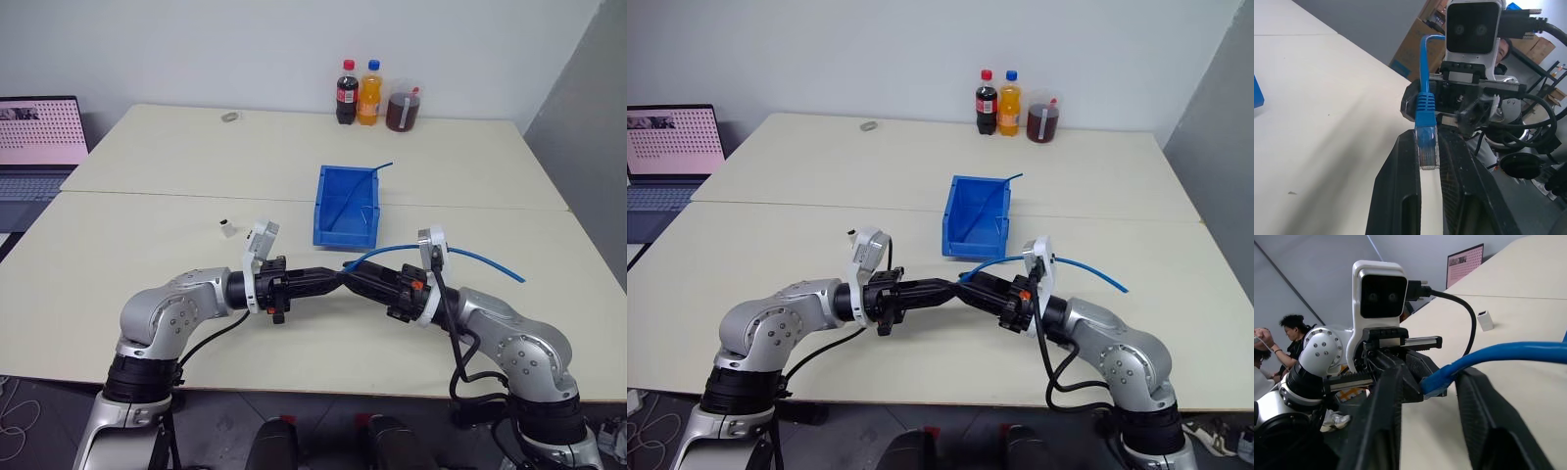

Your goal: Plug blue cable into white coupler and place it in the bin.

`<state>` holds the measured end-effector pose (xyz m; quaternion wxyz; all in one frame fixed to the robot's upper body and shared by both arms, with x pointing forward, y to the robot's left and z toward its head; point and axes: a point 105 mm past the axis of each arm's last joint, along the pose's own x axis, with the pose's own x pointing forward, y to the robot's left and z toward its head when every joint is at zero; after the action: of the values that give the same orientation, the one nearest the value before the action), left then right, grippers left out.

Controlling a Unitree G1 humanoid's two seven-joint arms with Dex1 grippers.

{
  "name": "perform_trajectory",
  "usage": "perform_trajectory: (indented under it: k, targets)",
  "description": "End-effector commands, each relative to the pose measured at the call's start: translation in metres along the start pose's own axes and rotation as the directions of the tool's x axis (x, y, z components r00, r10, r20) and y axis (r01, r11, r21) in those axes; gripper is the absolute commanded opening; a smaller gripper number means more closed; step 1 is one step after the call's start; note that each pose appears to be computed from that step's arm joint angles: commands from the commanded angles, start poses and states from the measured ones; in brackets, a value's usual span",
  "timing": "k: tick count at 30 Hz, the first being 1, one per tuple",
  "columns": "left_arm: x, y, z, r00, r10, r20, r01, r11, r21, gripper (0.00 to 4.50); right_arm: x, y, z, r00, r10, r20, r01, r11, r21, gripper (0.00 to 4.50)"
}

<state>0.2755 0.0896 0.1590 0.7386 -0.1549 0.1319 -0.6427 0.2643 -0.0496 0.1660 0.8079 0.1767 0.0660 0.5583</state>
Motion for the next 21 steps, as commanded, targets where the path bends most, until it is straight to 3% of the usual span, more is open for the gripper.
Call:
perform_trajectory:
  k: [1, 4, 13, 15, 21]
  targets:
    - [0.000, -0.005, 0.007, 1.000, -0.021, 0.019, 0.020, 0.999, 0.041, 0.23, 0.003, 0.010, 0.006, 0.998, 0.067, -0.001, -0.067, 0.997, -0.023, 0.67]
    - [0.000, -0.003, 0.008, 1.000, -0.008, 0.023, 0.007, 0.998, 0.058, 0.23, 0.004, 0.011, 0.005, 0.997, 0.080, -0.010, -0.080, 0.996, -0.024, 0.15]
    - [0.000, 0.005, 0.012, 0.997, 0.039, 0.069, -0.049, 0.987, 0.153, 0.23, 0.004, 0.015, 0.001, 0.993, 0.109, -0.042, -0.110, 0.994, -0.017, 0.09]
    - [-0.002, 0.005, 0.010, 0.998, 0.039, 0.055, -0.047, 0.989, 0.144, 0.93, 0.004, 0.015, 0.001, 0.993, 0.109, -0.045, -0.110, 0.994, -0.022, 0.09]
    - [-0.013, -0.001, 0.003, 0.999, 0.033, 0.002, -0.033, 0.991, 0.127, 2.18, 0.002, 0.009, -0.002, 0.994, 0.086, -0.073, -0.091, 0.994, -0.060, 0.08]
